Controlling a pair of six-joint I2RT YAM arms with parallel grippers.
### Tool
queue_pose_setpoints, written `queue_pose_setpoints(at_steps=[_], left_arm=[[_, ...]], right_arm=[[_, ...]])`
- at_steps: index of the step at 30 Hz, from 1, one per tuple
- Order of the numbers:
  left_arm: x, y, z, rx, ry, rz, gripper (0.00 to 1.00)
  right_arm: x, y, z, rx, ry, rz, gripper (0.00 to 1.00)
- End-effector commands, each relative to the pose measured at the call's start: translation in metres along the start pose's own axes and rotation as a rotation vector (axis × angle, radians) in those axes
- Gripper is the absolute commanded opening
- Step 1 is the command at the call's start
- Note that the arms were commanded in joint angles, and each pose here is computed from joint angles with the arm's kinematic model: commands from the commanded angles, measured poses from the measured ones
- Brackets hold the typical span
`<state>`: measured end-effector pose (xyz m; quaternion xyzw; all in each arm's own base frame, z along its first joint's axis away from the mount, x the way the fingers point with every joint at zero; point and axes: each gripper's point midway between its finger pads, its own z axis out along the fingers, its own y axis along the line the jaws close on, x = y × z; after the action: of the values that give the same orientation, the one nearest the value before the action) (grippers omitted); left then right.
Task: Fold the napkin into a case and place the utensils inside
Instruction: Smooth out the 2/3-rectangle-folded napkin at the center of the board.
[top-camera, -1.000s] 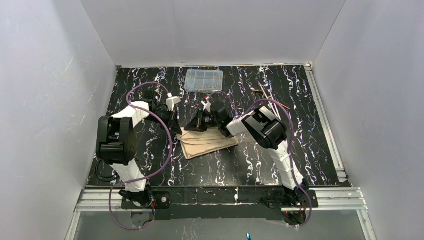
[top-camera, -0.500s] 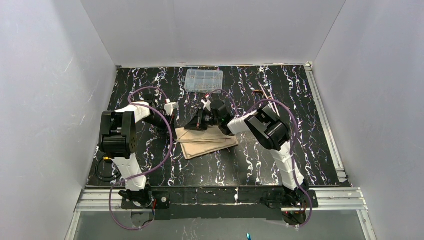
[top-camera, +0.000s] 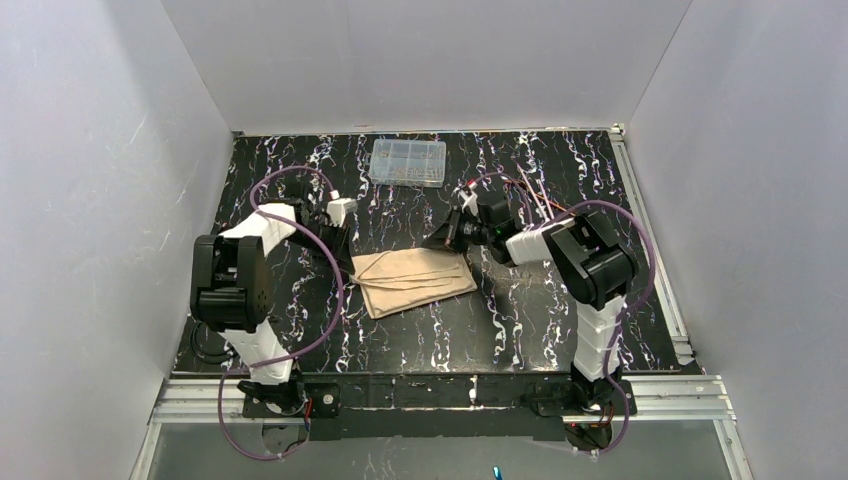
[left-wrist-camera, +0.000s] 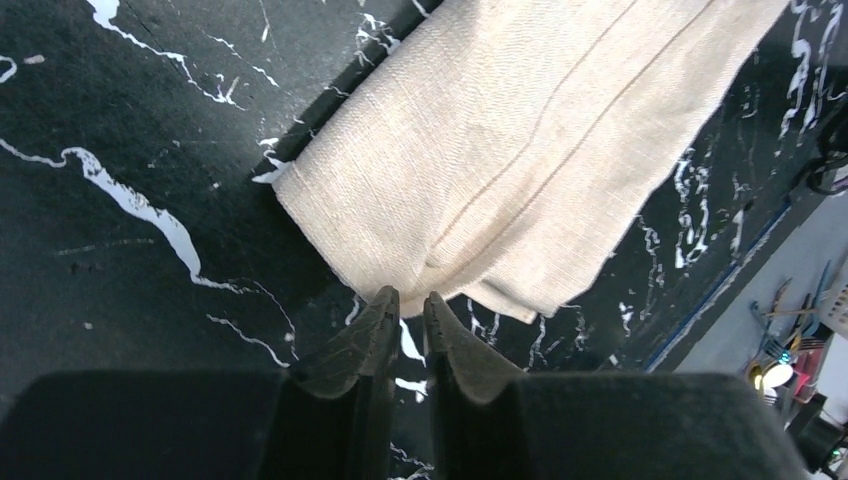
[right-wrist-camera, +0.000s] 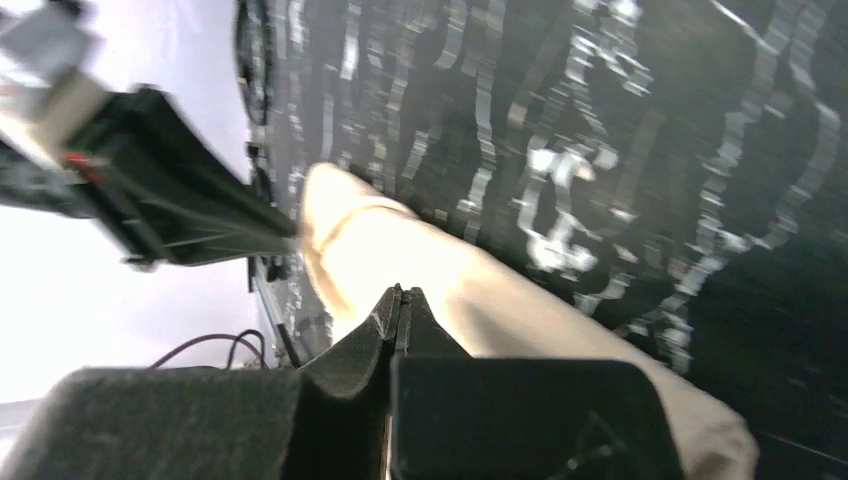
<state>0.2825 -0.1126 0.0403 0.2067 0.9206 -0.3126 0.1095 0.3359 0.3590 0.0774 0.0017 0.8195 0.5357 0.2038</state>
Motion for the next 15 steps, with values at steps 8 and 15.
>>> queue_pose_setpoints(at_steps=[8, 15], left_arm=[[-0.03, -0.075, -0.102, -0.011, -0.075, 0.118, 0.4], [-0.027, -0.14, -0.163, 0.026, -0.17, 0.193, 0.62]], right_arm=[[0.0, 0.001, -0.007, 0.04, 0.047, -0.089, 0.05], [-0.014, 0.1, -0.046, 0.092, -0.024, -0.455, 0.17]])
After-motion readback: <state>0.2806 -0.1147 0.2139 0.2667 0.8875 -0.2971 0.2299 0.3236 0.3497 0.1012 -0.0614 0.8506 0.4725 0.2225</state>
